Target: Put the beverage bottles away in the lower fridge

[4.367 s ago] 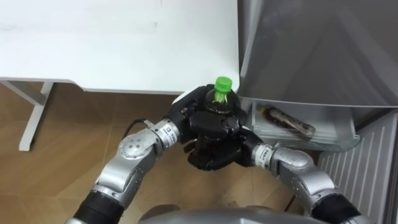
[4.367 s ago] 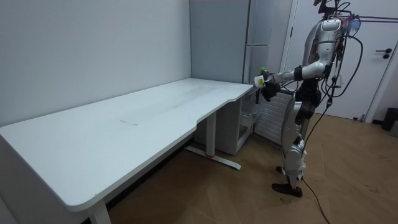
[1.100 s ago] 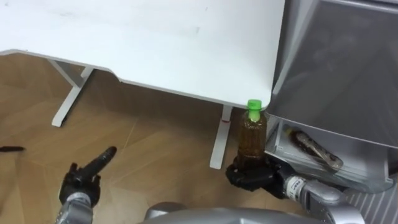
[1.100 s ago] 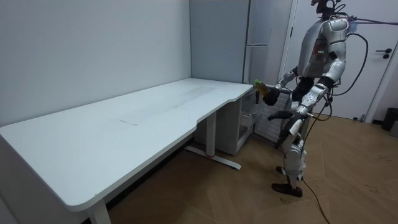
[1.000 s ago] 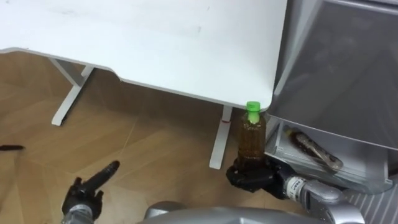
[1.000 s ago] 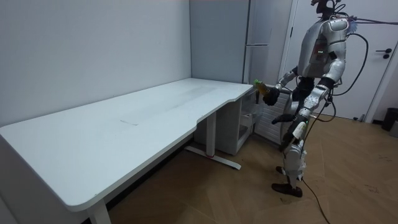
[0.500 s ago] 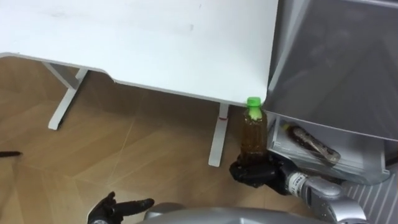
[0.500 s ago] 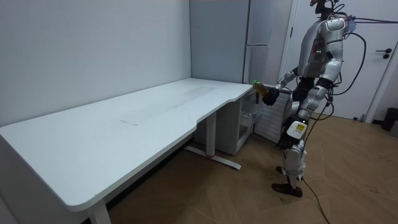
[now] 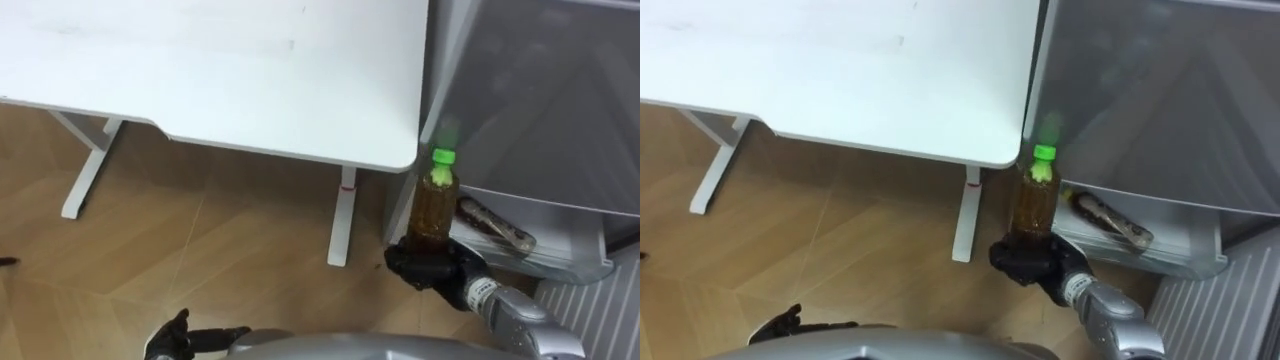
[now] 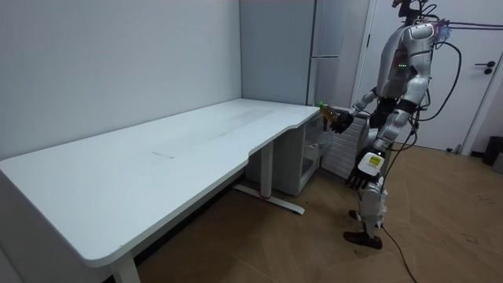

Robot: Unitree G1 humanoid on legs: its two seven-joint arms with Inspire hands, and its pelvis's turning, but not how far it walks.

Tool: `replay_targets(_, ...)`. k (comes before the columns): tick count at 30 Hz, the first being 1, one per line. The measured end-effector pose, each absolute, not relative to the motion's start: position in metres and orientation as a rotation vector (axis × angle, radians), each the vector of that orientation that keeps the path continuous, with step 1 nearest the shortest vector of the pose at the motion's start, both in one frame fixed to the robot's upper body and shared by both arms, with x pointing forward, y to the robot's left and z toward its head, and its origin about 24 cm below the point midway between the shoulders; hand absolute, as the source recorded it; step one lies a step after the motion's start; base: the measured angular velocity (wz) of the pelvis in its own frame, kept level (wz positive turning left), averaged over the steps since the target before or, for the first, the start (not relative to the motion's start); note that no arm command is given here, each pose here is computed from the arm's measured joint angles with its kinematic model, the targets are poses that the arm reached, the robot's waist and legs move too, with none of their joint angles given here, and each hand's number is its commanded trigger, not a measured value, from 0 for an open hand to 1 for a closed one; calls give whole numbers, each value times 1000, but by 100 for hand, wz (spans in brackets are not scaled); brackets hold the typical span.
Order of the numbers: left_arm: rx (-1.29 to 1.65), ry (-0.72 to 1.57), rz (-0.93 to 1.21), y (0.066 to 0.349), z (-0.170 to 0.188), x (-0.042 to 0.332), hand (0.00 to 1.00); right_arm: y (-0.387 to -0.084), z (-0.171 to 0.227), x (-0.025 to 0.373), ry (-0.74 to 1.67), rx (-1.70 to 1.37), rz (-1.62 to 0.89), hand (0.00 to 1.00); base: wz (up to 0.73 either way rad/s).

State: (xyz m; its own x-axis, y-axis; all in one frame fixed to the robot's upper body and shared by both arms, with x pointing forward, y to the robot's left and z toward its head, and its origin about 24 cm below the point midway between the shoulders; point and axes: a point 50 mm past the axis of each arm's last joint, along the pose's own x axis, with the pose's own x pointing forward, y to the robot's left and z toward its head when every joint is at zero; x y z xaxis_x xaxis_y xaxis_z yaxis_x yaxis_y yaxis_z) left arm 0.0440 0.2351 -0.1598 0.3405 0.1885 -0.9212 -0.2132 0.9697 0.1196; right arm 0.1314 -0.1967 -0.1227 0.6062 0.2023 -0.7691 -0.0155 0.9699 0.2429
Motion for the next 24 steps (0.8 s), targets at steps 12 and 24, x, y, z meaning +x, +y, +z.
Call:
replay_targets(12,-2,1189,278,235,-160,38,0,-201,-134,119,927,492,-148,100,-4)
replay_targets(24,-55,1254,315,231,-164,22,0,-217,-130,125,753,1021,-535,100,-2)
